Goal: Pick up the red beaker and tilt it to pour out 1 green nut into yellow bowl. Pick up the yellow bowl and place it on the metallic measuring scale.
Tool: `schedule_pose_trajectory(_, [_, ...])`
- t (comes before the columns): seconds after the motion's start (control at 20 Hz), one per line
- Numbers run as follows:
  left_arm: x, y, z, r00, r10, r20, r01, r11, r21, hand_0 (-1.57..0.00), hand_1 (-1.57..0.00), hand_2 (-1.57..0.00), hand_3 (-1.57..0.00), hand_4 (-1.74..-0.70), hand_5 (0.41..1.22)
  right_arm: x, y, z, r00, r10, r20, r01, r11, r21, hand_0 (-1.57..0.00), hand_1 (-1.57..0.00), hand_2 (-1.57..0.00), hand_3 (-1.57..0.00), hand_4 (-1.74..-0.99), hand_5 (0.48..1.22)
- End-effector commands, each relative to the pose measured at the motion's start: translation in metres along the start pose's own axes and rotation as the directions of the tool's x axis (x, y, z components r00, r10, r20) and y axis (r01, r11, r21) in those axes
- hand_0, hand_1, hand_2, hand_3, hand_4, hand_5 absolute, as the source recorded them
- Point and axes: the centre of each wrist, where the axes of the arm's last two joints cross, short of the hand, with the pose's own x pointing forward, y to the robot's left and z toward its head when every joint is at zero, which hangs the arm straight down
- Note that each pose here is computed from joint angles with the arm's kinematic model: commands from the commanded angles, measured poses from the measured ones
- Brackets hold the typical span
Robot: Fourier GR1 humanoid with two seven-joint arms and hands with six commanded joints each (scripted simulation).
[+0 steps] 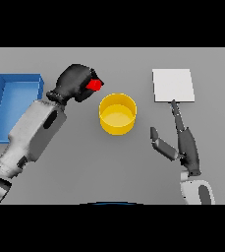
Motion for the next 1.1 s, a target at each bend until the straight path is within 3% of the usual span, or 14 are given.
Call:
schedule_pose_trajectory(0.0, [0.005,-0.001,-0.004,0.997,-0.075,0.010,0.075,0.996,-0.041,-1.57,-1.57,-1.57,-1.57,-1.74,1.186,0.000,0.001,0.000,1.000,0.003,-0.006,-0.003,1.000,-0.006,0.00,0.00,0.00,0.00,-1.054,0.691])
schedule_pose_trajectory(0.1, [0.012,0.005,-0.013,0.976,-0.212,0.054,0.217,0.970,-0.112,-1.57,-1.57,-1.57,-1.57,-1.74,1.199,0.002,0.001,0.000,1.000,0.003,-0.011,-0.003,1.000,-0.001,0.00,0.00,0.00,0.00,-1.068,0.689])
schedule_pose_trajectory(0.3, [0.027,0.016,-0.029,0.894,-0.429,0.132,0.449,0.862,-0.237,-1.57,-1.57,-1.57,-1.57,-1.58,1.212,0.000,0.006,0.001,1.000,-0.023,0.001,0.023,1.000,0.006,0.00,0.00,0.00,0.00,-1.063,0.681])
schedule_pose_trajectory(0.75, [0.055,0.014,-0.052,0.633,-0.723,0.277,0.771,0.559,-0.304,-1.57,-1.57,-1.57,-1.57,-1.72,1.220,0.000,0.003,0.002,0.999,-0.027,-0.017,0.027,0.999,0.018,0.00,0.00,0.00,0.00,-1.063,0.694])
schedule_pose_trajectory(1.05, [0.067,0.004,-0.058,0.502,-0.809,0.305,0.862,0.442,-0.247,-1.57,-1.57,-1.57,-1.57,-1.73,1.221,-0.001,0.005,0.000,0.998,-0.062,-0.007,0.062,0.998,0.028,0.00,0.00,0.00,0.00,-1.063,0.699])
